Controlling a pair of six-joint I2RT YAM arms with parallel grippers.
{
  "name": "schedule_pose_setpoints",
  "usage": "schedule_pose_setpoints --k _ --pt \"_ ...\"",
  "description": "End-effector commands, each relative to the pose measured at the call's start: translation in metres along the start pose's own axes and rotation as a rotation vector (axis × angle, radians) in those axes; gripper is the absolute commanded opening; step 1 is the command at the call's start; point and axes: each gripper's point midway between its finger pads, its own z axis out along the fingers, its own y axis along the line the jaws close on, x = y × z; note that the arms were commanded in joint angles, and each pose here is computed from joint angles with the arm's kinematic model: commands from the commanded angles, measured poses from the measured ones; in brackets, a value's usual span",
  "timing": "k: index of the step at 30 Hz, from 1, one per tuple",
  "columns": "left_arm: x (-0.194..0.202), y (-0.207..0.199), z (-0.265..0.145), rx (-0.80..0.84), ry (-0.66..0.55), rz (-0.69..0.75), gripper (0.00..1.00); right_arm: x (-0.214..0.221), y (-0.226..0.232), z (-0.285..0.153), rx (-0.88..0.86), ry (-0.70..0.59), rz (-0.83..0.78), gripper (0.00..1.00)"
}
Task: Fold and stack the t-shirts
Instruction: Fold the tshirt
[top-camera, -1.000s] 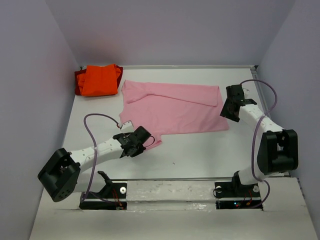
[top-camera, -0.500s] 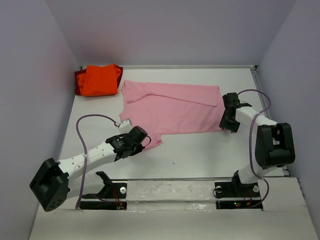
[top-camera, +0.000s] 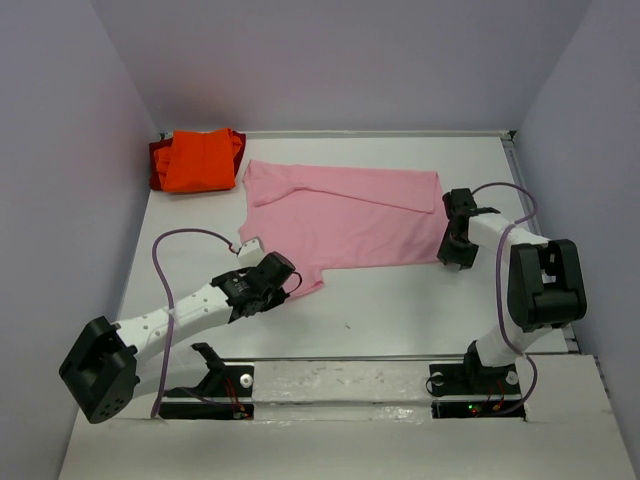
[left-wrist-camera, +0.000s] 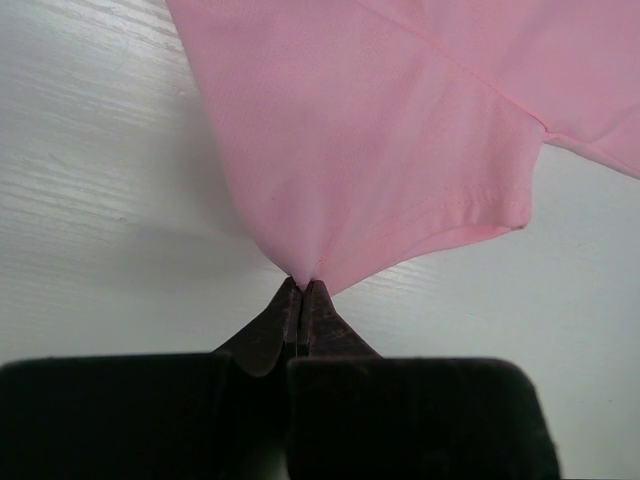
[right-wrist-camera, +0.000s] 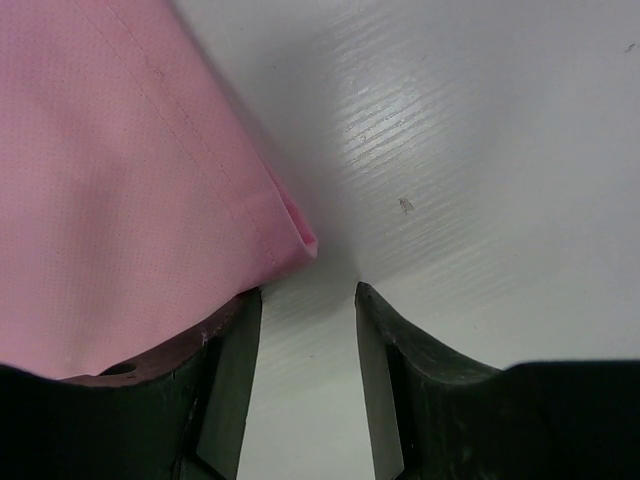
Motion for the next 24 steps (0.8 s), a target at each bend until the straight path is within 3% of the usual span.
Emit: schedule_pose_setpoints --k 1,14,24 --pt "-0.011 -0.008 -0.008 0.026 -0.037 -0.001 0.00 -0.014 0.006 -0.003 -0.011 -0.036 0.013 0.48" --pt "-0.010 -0.009 -0.008 0.032 -0.029 0.003 0.00 -0.031 0.006 -0.030 -0.053 -0.099 0.045 0.48" --pt "-0.008 -0.008 -0.010 0.038 -0.025 -0.004 0.00 -0.034 -0.002 -0.007 0.041 -0.091 0.044 0.48"
